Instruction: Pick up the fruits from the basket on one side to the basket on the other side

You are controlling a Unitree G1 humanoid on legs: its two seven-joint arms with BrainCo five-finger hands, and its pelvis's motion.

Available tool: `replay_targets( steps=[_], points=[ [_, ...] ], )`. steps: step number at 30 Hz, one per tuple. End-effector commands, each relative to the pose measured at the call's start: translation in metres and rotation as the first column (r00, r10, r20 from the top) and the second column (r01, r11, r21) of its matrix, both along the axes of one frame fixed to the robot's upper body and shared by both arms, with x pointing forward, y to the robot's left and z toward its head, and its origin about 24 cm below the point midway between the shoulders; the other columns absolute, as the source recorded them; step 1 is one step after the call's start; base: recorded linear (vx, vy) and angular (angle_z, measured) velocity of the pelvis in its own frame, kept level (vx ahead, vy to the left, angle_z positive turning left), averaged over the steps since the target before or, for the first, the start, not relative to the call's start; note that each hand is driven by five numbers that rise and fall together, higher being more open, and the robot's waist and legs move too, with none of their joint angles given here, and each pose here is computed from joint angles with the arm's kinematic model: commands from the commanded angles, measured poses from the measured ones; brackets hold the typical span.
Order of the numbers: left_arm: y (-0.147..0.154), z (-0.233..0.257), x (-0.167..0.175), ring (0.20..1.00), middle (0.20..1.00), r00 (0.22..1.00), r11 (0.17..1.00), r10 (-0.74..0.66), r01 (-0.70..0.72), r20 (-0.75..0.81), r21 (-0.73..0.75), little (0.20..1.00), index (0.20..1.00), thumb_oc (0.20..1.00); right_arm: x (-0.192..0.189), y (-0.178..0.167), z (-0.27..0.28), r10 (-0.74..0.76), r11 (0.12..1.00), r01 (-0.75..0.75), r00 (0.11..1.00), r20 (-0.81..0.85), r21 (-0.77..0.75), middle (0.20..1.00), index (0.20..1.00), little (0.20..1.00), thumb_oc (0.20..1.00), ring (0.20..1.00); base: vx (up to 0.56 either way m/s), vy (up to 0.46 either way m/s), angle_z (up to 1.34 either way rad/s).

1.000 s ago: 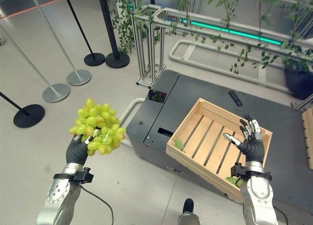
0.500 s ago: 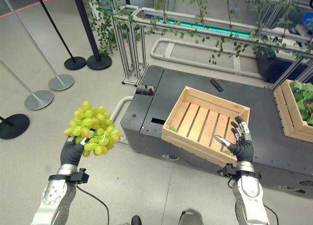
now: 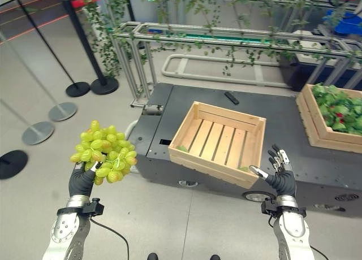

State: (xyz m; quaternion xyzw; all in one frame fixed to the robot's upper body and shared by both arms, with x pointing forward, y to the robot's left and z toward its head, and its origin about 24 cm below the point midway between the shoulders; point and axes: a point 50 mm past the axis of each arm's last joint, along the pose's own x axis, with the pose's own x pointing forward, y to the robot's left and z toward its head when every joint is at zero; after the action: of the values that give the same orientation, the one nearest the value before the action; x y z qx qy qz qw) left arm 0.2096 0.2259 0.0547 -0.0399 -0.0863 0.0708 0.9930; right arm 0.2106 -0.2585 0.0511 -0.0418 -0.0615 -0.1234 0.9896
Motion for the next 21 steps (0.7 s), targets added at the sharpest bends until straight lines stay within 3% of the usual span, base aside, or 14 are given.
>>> replay_targets(
  steps=[1,7,13,18,21],
  points=[
    [0.014,0.041,0.01,0.2,0.2,0.98,0.995,0.015,-0.034,0.196,0.094,0.2,0.2,0.2,0.013,0.004,0.039,0.05,0.999,-0.047,0.979,0.198,-0.022,1.0,1.0,1.0,1.0,1.0,-0.16,0.005,1.03],
    [0.015,0.045,0.012,0.2,0.2,0.976,0.991,0.011,-0.039,0.216,0.128,0.2,0.2,0.2,0.015,0.01,0.052,0.053,0.998,-0.041,0.963,0.263,-0.053,1.0,1.0,1.0,1.0,1.0,-0.02,0.083,1.38],
    [0.026,0.063,0.007,0.2,0.2,0.959,0.979,0.041,-0.094,0.281,0.178,0.2,0.2,0.2,0.017,0.017,0.039,0.068,0.997,-0.056,0.976,0.209,-0.062,1.0,1.0,1.0,1.0,1.0,0.22,0.336,1.49],
    [0.013,0.07,0.011,0.2,0.2,0.948,0.977,-0.001,-0.066,0.318,0.201,0.2,0.2,0.2,0.028,0.032,0.042,0.115,0.992,-0.1,0.97,0.215,-0.076,1.0,1.0,1.0,1.0,1.0,0.25,0.365,1.32],
    [0.005,0.073,0.015,0.2,0.2,0.945,0.975,-0.046,-0.028,0.324,0.22,0.2,0.2,0.2,0.027,0.031,0.043,0.126,0.991,-0.115,0.967,0.221,-0.062,1.0,1.0,1.0,1.0,1.0,0.21,-0.033,1.68]
  ],
)
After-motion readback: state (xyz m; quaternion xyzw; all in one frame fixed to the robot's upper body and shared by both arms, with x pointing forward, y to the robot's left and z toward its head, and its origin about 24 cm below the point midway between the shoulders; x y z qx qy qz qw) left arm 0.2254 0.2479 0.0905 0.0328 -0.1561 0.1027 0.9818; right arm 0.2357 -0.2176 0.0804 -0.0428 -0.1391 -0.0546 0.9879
